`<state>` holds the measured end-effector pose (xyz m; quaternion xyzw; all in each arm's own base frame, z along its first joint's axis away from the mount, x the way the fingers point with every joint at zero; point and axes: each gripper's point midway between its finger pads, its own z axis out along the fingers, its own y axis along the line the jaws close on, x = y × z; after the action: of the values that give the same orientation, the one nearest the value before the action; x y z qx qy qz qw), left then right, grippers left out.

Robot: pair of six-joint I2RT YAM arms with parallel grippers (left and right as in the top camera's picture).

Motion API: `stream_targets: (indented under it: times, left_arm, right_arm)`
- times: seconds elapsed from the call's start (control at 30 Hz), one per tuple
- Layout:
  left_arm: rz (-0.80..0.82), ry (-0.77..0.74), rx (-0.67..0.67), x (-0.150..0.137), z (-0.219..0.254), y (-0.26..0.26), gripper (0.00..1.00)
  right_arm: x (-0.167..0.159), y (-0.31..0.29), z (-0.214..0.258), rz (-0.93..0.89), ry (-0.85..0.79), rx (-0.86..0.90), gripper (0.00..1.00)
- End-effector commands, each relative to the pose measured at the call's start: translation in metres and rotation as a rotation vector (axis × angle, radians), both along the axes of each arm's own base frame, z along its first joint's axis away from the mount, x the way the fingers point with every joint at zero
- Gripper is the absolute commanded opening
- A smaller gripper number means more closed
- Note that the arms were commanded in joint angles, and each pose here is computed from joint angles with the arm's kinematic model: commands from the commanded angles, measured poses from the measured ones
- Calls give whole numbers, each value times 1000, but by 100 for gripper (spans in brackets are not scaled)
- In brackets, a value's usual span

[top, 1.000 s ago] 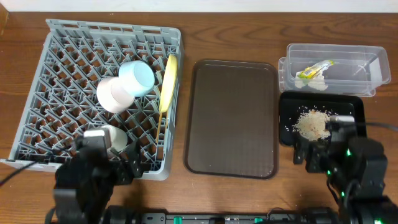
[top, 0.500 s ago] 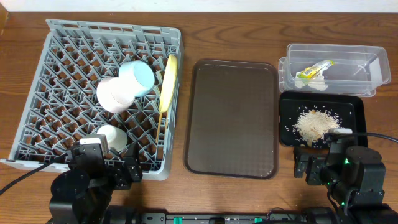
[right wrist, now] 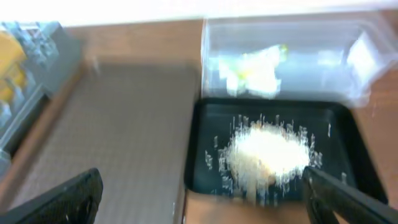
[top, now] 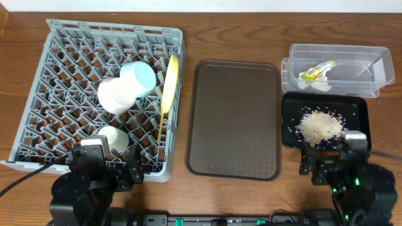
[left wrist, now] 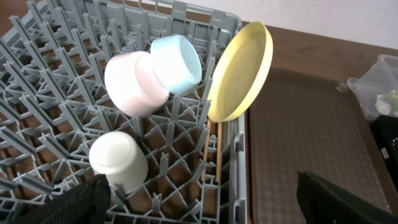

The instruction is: Sort waste into correct bins and load items into the dishwasher

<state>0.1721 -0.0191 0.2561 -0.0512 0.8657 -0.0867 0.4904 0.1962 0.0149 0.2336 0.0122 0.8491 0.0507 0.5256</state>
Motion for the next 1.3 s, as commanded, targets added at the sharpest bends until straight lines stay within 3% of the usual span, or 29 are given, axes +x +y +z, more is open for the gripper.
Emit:
stream_targets:
  times: [0.0, 0.2, 0.4, 0.47, 0.67, 1.27]
  left_arm:
    - [-5, 0, 19, 0, -2, 1, 96]
    - [-5, 0, 19, 0, -2, 1, 96]
    - [-5, 0, 19, 0, -2, 1, 96]
    - [-5, 0, 19, 0, -2, 1, 96]
    - [-5, 0, 19, 0, -2, 1, 96]
    - [-5, 0, 19, 0, -2, 1, 96]
  right_arm:
    - [4, -1, -5, 6, -130, -24, 99]
    - [23, 1, 2, 1, -429, -6, 99]
    - [43, 2, -13, 1, -565, 6, 99]
    - [47, 3, -26, 3, -568, 7, 99]
    - [49, 6, -78, 21, -379, 0, 99]
    - [49, 6, -78, 21, -382, 0, 99]
